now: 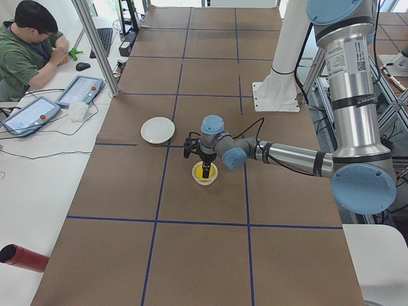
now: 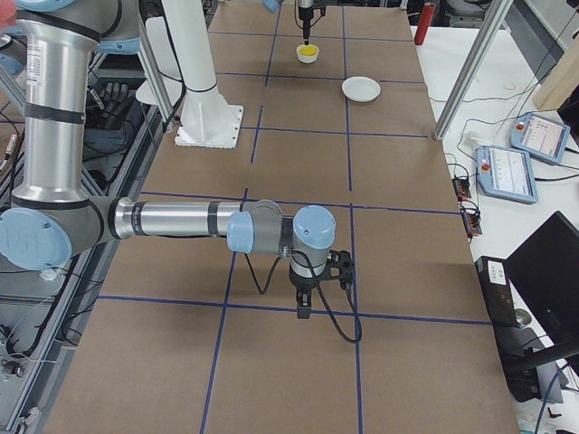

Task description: Move lemon from plate to bowl

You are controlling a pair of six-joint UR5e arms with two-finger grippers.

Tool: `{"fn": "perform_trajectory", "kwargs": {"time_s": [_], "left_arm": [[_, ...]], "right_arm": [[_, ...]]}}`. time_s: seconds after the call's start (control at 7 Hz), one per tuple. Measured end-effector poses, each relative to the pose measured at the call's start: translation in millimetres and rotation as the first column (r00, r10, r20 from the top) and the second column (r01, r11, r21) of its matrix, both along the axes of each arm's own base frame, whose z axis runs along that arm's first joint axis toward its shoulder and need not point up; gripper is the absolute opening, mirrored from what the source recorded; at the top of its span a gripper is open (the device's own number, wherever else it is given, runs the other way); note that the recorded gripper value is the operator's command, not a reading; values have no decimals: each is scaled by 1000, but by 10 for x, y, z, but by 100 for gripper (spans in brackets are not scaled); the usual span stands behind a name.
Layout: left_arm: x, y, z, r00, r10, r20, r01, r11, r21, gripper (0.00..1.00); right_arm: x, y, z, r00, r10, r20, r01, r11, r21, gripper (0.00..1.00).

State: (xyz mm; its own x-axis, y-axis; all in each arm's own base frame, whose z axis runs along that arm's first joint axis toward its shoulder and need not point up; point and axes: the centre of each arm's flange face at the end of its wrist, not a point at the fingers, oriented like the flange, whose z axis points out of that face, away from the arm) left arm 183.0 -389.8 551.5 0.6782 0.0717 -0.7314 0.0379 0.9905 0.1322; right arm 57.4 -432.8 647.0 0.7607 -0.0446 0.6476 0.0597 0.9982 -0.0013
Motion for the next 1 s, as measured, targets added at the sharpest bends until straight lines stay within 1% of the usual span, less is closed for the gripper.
{"fn": "perform_trajectory", "kwargs": {"time_s": [0.14, 0.29, 0.43, 0.57, 0.71, 0.86, 1.0], "left_arm": [[-288, 10, 75, 1000, 20, 10, -20, 999, 38, 100], [-601, 21, 195, 998, 47, 38, -50, 996, 73, 100], [-946, 3, 329, 993, 77, 87, -85, 991, 99, 100], [-1323, -18, 469, 984, 110, 143, -125, 987, 98, 100], [-1685, -38, 576, 975, 132, 178, -145, 987, 62, 100], [-2018, -35, 649, 975, 136, 176, -140, 990, 10, 100], [-2262, 27, 710, 981, 136, 137, -135, 991, -17, 100]], "right_arm": [[0, 1, 2, 1000, 0, 0, 0, 1000, 0, 100], [0, 2, 2, 1000, 0, 0, 0, 1000, 0, 100], [0, 2, 2, 1000, 0, 0, 0, 1000, 0, 100], [0, 2, 1, 1000, 0, 0, 0, 1000, 0, 100], [0, 1, 0, 1000, 0, 0, 0, 1000, 0, 100], [0, 0, -1, 1000, 0, 0, 0, 1000, 0, 100], [0, 1, 0, 1000, 0, 0, 0, 1000, 0, 100]]}}
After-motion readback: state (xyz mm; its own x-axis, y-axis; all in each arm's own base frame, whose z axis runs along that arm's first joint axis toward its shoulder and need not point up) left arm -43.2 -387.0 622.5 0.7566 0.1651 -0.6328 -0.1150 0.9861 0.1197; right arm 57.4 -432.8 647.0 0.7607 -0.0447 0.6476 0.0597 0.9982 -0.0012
